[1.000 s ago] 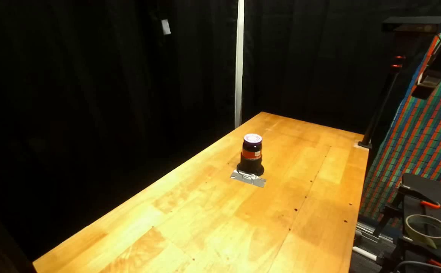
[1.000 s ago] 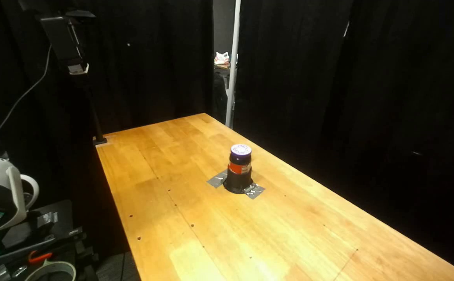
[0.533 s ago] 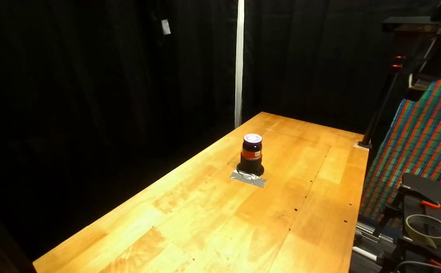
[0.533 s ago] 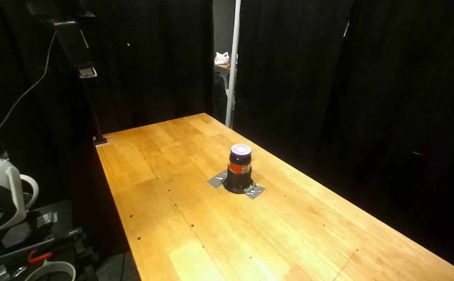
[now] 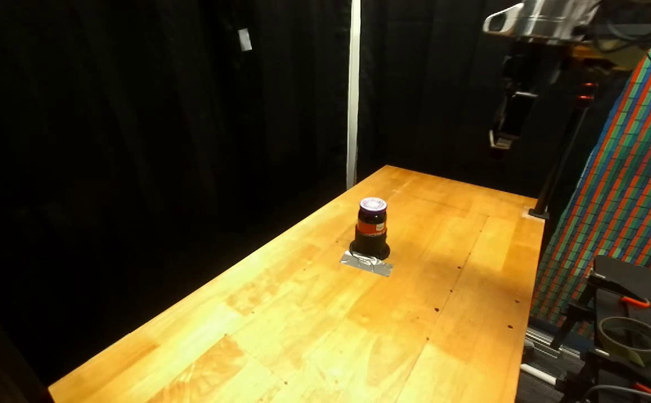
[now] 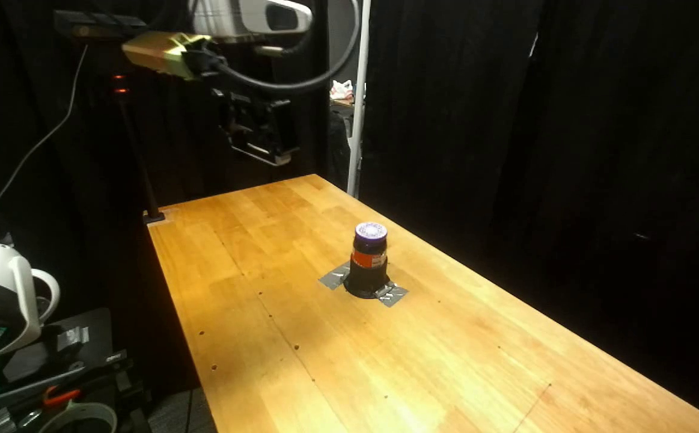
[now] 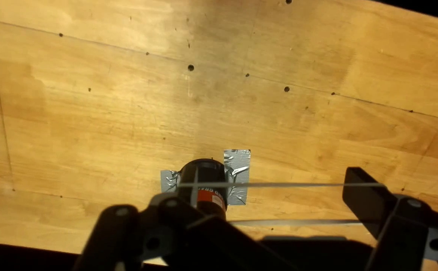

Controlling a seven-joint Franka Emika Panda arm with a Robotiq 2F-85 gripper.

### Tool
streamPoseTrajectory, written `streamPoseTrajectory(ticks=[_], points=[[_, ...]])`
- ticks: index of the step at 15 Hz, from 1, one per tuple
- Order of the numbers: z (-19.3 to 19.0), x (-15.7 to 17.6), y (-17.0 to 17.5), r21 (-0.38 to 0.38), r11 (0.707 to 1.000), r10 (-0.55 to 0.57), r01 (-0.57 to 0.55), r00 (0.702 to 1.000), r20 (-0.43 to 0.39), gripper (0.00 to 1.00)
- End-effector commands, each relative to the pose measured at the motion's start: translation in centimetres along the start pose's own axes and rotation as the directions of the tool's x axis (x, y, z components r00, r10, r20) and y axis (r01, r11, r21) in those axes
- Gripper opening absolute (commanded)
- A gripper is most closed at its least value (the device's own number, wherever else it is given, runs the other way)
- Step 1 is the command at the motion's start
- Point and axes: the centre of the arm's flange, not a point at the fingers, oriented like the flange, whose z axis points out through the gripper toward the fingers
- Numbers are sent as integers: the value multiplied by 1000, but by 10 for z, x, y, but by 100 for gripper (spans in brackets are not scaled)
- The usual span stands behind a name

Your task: Put the rubber band around jar.

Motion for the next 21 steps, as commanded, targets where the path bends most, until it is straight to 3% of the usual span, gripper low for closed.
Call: streamPoseTrajectory(ticks=[1,5,13,17,21], points=[[29,85,26,101,994,-41,37,999,33,100],[78,146,42,135,991,-3,-7,997,80,100],[176,257,70,78,997,20,-30,991,130,100],[204,280,73,57,998,6,-12,993,118,100],[215,293,70,70,997,-4,-10,979,202,100]])
